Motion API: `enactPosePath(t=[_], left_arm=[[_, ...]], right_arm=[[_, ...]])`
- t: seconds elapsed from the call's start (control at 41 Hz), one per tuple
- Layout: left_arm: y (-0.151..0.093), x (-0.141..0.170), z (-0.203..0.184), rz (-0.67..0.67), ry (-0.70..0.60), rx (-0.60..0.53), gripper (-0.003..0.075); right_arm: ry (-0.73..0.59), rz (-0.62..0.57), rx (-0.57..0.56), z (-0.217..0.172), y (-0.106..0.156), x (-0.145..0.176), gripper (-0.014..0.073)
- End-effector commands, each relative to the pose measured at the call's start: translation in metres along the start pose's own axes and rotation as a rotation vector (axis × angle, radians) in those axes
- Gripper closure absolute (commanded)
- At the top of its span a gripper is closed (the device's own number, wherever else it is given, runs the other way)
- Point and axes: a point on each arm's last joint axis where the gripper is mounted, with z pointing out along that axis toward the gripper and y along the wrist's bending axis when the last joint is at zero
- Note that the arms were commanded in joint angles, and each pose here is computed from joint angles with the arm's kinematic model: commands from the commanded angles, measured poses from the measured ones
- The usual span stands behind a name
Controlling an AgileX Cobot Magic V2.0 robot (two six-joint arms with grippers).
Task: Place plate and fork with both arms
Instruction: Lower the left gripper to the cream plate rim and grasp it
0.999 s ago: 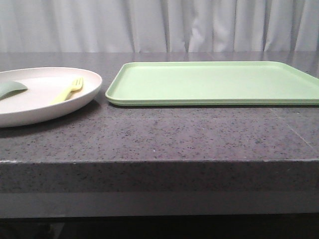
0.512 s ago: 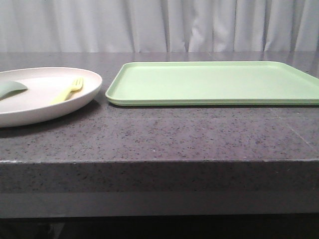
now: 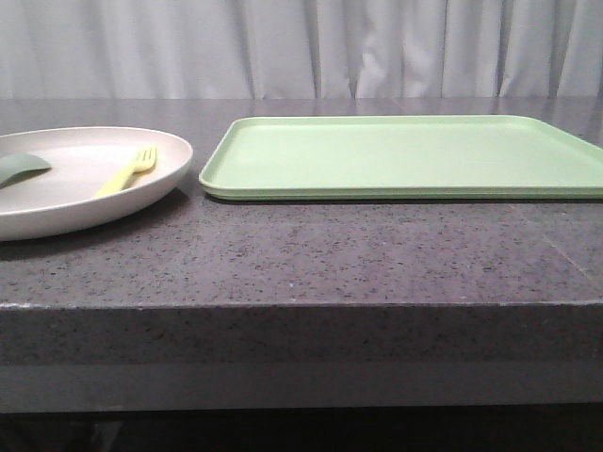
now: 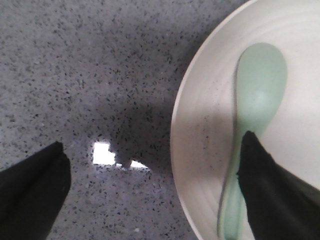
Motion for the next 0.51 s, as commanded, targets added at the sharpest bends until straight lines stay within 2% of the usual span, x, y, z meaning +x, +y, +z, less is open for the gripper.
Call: enactPosePath(t=[0.0,0.317,0.487], left_arm=[[-0.002,-0.009,-0.003,0.004,-0.039,-0.002,0.0079],[-0.004,-0.013,0.030,0.009,0.044,-0.006,0.0079],[-0.004,-0.013,0.033,0.010,0.054,-0.006,0.0079]], right_arm=[[-0.113,-0.011,0.004,-0.003,0.000,-0.019,-0.0008],[-0.113,-0.011,0.004,-0.003,0.000,-0.019,-0.0008],[-0.113,-0.011,0.004,-0.003,0.000,-0.019,-0.0008]])
